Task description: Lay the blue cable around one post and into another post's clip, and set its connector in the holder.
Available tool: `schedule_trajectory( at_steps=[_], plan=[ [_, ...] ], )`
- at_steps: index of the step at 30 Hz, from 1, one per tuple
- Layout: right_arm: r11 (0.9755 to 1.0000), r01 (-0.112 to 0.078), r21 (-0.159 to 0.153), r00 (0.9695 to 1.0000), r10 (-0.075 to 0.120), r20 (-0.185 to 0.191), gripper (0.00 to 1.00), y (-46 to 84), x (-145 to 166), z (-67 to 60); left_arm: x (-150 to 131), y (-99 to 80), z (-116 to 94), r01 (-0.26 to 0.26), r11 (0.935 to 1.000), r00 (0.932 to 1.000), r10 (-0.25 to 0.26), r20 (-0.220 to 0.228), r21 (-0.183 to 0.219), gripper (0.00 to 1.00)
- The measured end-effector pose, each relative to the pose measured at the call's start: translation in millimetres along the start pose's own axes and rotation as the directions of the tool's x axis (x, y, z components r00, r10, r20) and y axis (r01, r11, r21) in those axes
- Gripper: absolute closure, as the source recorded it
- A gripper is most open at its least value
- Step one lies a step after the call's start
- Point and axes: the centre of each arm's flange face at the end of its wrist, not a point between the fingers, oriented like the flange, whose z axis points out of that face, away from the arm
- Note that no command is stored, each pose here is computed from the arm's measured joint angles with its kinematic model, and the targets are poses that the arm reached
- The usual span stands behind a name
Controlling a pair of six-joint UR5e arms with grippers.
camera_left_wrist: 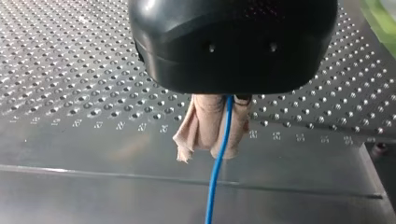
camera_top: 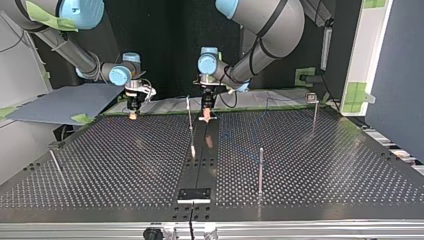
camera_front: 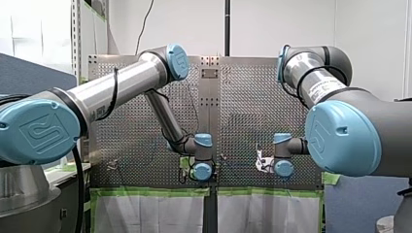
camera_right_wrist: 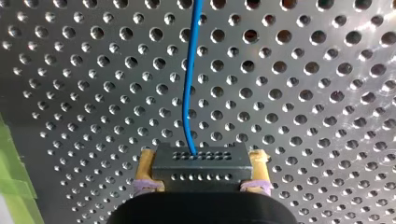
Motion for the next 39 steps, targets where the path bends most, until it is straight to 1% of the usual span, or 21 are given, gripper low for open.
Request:
schedule_trajectory(
  at_steps=[4, 8, 11, 14, 16, 18, 19, 20, 21, 22, 23, 24, 28, 32, 35, 39],
  plan=[
    [0.9999, 0.001, -0.013, 1.0000, -0.001, -0.001, 1.00, 7.1, 7.2, 9.0, -2.2, 1.0, 4.7, -0.002, 1.0000, 1.0000, 0.002, -0.001, -0.001, 0.98],
    [0.9993, -0.005, -0.036, 1.0000, 0.005, -0.005, 1.00, 16.9, 14.0, 16.8, -3.2, 1.9, 7.1, -0.004, 1.0000, 1.0000, 0.004, -0.005, -0.002, 0.98],
    [0.9989, -0.007, -0.045, 1.0000, 0.007, -0.004, 1.00, 20.2, 15.7, 19.0, -3.3, 3.0, 8.0, -0.007, 1.0000, 0.9999, 0.007, -0.009, -0.003, 0.98],
    [0.9989, -0.006, -0.047, 1.0000, 0.006, 0.000, 1.00, 20.4, 15.7, 19.1, -2.6, 3.2, 7.6, -0.010, 0.9999, 0.9998, 0.010, -0.016, 0.003, 0.98],
    [0.9989, -0.005, -0.046, 1.0000, 0.005, 0.002, 1.00, 19.5, 15.5, 18.8, -1.7, 1.9, 6.4, -0.015, 0.9998, 0.9996, 0.015, -0.025, 0.015, 0.86],
    [0.9990, -0.003, -0.044, 1.0000, 0.003, 0.004, 1.00, 17.8, 15.1, 18.3, -0.8, -0.2, 4.2, -0.023, 0.9994, 0.9991, 0.024, -0.036, 0.027, 0.86],
    [0.9991, -0.003, -0.043, 1.0000, 0.003, 0.005, 1.00, 17.3, 15.1, 18.2, -0.1, -1.4, 2.5, -0.030, 0.9990, 0.9985, 0.031, -0.044, 0.033, 0.54],
    [0.9991, -0.002, -0.042, 1.0000, 0.003, 0.005, 1.00, 16.7, 15.0, 18.0, 0.4, -2.0, 1.4, -0.034, 0.9987, 0.9981, 0.036, -0.051, 0.037, 0.54],
    [0.9992, -0.002, -0.041, 1.0000, 0.002, 0.005, 1.00, 15.9, 14.9, 17.9, 1.0, -2.3, 0.4, -0.038, 0.9985, 0.9976, 0.040, -0.057, 0.039, 0.36],
    [0.9992, -0.002, -0.040, 1.0000, 0.002, 0.006, 1.00, 15.4, 14.8, 17.7, 1.7, -2.6, -1.0, -0.043, 0.9982, 0.9968, 0.045, -0.065, 0.041, 0.06],
    [0.9992, -0.001, -0.039, 1.0000, 0.001, 0.006, 1.00, 15.0, 14.6, 17.6, 2.3, -2.6, -2.0, -0.046, 0.9981, 0.9962, 0.049, -0.072, 0.041, 0.06],
    [0.9993, -0.001, -0.038, 1.0000, 0.001, 0.006, 1.00, 14.4, 14.5, 17.5, 3.0, -2.1, -3.0, -0.050, 0.9980, 0.9955, 0.053, -0.079, 0.040, 0.00],
    [0.9994, 0.000, -0.035, 0.9999, 0.001, 0.011, 1.00, 12.3, 13.9, 16.6, 5.1, 1.9, -8.2, -0.070, 0.9973, 0.9910, 0.072, -0.113, 0.019, 0.00],
    [0.9994, 0.000, -0.034, 0.9998, 0.001, 0.019, 1.00, 11.1, 12.7, 15.4, 4.6, 1.6, -12.8, -0.092, 0.9956, 0.9857, 0.094, -0.140, 0.019, 0.00],
    [0.9994, 0.000, -0.034, 0.9997, 0.001, 0.026, 1.00, 10.9, 11.8, 14.7, 0.5, 1.0, -18.0, -0.113, 0.9931, 0.9802, 0.117, -0.160, 0.029, 0.00],
    [0.9994, -0.001, -0.034, 0.9995, 0.002, 0.031, 1.00, 11.0, 11.0, 14.2, -8.3, 1.3, -27.1, -0.139, 0.9885, 0.9711, 0.148, -0.187, 0.059, 0.00]
  ],
)
